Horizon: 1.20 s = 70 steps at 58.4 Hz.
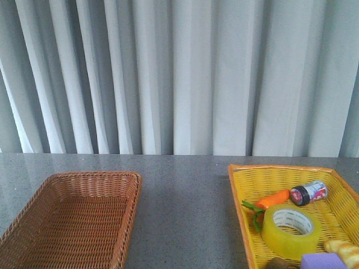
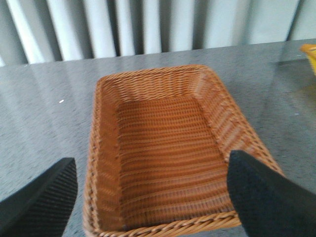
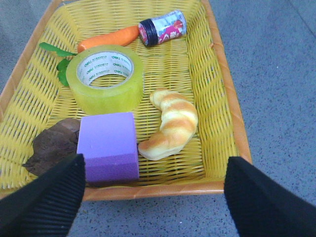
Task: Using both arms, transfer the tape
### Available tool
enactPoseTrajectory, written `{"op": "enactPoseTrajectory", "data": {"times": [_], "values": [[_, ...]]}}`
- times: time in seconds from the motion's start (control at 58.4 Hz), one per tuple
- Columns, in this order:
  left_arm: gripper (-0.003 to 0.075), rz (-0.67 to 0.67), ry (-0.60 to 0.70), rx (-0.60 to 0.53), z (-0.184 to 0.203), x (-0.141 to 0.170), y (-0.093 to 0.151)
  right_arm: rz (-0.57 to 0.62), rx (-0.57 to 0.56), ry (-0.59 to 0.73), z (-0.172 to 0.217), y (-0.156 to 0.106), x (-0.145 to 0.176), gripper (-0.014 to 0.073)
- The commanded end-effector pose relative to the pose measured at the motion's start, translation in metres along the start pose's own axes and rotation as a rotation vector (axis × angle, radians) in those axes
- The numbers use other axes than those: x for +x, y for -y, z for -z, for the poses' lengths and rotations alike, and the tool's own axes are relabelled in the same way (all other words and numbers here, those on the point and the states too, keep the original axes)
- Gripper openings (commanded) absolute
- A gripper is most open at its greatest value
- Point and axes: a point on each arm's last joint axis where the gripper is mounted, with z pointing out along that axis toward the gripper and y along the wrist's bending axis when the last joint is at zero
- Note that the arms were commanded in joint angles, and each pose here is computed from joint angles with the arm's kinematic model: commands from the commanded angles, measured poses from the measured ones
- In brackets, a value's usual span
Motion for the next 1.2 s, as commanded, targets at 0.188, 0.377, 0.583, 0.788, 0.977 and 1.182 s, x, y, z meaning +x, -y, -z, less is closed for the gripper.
{"op": "enactPoseTrajectory", "data": {"times": [0.188,0.377,0.583,0.788,0.977,1.182], "values": [[0.0575,-0.105,0.038,0.244,-0.010,-0.014,0.036,-0.018,0.012,-0.129,-0.047,-0.007,-0.063,0.0526],[0.0575,-0.147,0.002,0.298,-0.020,-0.016,0.047,0.006,-0.027,-0.273,-0.099,-0.016,-0.090,0.0526],[0.0575,-0.146,-0.017,0.295,-0.025,-0.015,0.048,0.067,-0.077,-0.370,-0.157,-0.025,-0.109,0.0526],[0.0575,-0.147,-0.021,0.296,-0.025,-0.014,0.048,0.106,-0.056,-0.436,-0.206,-0.026,-0.118,0.0526],[0.0575,-0.147,-0.021,0.296,-0.025,-0.014,0.048,0.138,-0.062,-0.511,-0.247,-0.029,-0.115,0.0526],[0.0575,-0.147,-0.021,0.296,-0.025,-0.014,0.048,0.133,-0.069,-0.555,-0.272,-0.031,-0.112,0.0439]]}}
